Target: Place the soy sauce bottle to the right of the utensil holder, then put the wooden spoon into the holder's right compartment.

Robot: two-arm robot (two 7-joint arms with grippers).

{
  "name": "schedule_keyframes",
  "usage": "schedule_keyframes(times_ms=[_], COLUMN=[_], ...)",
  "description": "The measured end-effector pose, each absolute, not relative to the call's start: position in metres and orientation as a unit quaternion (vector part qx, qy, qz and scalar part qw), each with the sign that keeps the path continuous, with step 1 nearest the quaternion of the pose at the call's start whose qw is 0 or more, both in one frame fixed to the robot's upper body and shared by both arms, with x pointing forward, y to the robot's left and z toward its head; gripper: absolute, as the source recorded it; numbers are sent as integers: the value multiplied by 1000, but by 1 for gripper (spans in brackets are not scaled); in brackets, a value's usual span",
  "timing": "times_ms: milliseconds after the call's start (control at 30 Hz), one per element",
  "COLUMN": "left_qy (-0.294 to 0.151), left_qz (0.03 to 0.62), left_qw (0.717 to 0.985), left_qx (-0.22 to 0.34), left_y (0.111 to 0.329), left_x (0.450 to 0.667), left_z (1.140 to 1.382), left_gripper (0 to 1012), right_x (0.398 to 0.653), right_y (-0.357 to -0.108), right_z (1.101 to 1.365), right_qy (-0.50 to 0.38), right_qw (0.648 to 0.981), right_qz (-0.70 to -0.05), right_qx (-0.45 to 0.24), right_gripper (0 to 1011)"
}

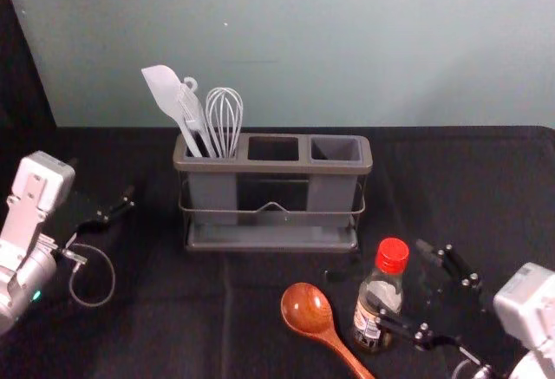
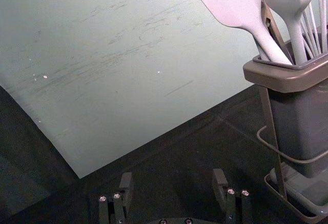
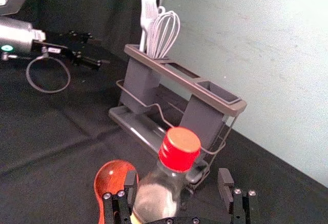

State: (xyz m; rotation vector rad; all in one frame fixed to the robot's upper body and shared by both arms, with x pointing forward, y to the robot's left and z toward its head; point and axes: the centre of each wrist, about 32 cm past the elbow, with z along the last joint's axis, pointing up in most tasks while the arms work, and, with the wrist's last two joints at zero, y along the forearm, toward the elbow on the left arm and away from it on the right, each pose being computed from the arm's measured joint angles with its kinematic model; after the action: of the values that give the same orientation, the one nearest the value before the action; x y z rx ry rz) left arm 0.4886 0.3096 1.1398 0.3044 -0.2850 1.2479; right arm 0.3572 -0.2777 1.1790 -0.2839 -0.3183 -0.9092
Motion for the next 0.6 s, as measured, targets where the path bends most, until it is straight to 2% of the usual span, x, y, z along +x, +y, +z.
schedule_keyframes(times_ms=[267, 600], left_qy=[-132, -132], left_qz=[580, 580], left_qw=[791, 791], left_qx=[141, 141], left_y=[310, 310], left_x=[489, 489], left_z=[1140, 1140], left_gripper=[1011, 1011], right_x=[362, 361], right_y=[-261, -258], right_z=[1168, 1165], right_qy=[-156, -136], right_qw=[871, 875], right_qz=[-457, -461], right_qx=[-95, -57], right_gripper=[1004, 1004])
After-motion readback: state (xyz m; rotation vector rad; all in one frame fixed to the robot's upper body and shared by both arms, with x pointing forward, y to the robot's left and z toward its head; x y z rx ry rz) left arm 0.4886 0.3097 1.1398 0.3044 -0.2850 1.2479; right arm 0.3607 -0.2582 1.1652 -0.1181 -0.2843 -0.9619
